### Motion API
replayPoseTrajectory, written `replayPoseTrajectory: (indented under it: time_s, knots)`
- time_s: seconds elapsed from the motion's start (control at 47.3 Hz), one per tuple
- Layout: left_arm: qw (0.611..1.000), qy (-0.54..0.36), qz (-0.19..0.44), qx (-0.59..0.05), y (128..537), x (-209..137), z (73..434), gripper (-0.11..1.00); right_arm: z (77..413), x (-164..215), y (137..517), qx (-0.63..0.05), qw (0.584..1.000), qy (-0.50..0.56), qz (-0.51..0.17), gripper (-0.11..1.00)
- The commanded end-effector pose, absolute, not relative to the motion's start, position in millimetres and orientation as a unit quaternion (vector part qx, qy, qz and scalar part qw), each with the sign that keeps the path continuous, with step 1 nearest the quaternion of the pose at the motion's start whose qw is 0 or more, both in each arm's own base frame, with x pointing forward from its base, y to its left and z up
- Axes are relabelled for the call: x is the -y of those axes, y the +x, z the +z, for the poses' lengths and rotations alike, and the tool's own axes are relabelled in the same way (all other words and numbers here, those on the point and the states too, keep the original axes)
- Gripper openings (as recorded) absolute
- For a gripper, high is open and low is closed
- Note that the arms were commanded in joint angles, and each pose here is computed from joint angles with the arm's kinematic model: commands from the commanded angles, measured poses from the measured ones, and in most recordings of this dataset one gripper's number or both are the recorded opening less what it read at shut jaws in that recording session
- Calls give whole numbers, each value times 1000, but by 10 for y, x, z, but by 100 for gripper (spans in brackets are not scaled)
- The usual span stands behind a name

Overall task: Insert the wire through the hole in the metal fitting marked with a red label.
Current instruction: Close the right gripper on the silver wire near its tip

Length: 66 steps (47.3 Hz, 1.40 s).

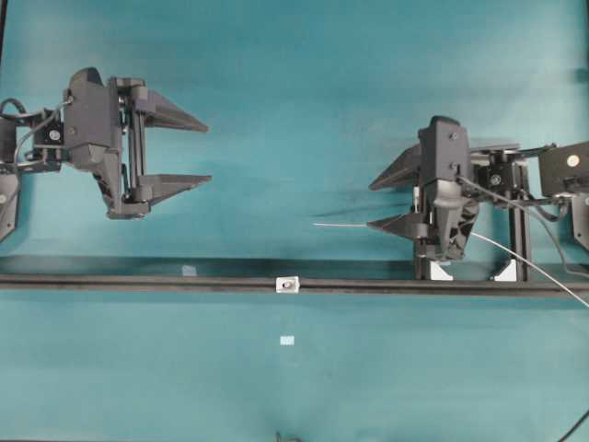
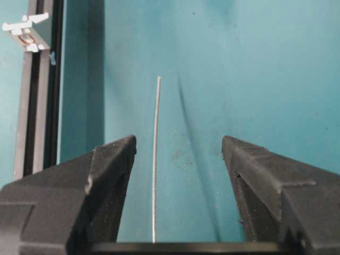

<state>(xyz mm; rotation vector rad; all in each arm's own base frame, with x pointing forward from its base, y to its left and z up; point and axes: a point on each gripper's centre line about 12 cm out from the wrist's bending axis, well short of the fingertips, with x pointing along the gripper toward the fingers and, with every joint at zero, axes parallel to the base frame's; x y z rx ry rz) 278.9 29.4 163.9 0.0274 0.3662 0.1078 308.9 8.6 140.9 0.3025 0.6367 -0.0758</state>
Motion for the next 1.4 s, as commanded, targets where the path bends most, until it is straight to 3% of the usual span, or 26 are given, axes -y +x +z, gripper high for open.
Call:
replayPoseTrajectory:
  time_s: [0.0,1.163,1.374]
  knots:
    - [984,15,54,-170,2825,-304,1702,81,1460,-98,3152,-302,941,149,-34,69]
    - [984,14,59,-168,2830,-328,1711,81,1224,-163,3198,-337,930,143,-30,68]
    - [984,14,59,-169,2830,-331,1711,81,1219,-163,3198,-338,930,143,-31,55]
